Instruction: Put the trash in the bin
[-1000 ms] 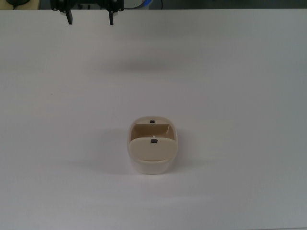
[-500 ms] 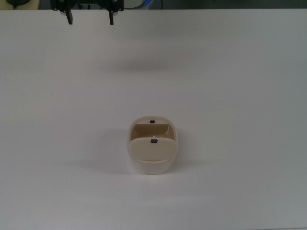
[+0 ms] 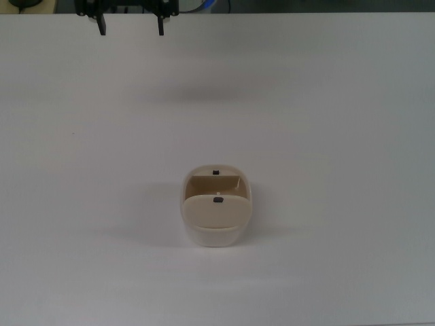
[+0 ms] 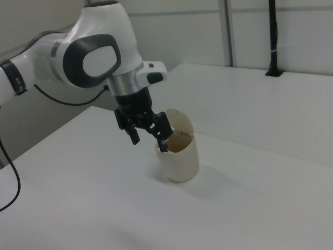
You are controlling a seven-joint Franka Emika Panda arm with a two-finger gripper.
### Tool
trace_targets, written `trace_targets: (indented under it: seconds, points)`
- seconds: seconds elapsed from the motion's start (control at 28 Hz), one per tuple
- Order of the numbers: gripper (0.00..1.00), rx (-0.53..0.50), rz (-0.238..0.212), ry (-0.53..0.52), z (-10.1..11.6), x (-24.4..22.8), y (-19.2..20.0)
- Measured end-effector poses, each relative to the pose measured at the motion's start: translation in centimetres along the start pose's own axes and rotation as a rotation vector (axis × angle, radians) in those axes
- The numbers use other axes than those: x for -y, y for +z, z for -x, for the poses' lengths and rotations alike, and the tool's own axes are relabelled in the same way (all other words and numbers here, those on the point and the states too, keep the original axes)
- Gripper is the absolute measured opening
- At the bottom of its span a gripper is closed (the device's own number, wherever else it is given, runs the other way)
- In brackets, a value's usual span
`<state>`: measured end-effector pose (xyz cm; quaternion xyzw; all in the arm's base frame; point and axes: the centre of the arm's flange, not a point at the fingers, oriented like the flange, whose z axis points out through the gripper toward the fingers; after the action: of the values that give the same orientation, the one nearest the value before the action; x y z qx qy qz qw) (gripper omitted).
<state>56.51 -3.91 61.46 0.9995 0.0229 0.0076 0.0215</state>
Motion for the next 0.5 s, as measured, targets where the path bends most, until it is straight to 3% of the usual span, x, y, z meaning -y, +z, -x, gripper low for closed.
trace_targets:
  seconds: [0.5]
  points:
    - [1.0, -0.008, -0.011, -0.003, 0.0, 0.31, -0.32]
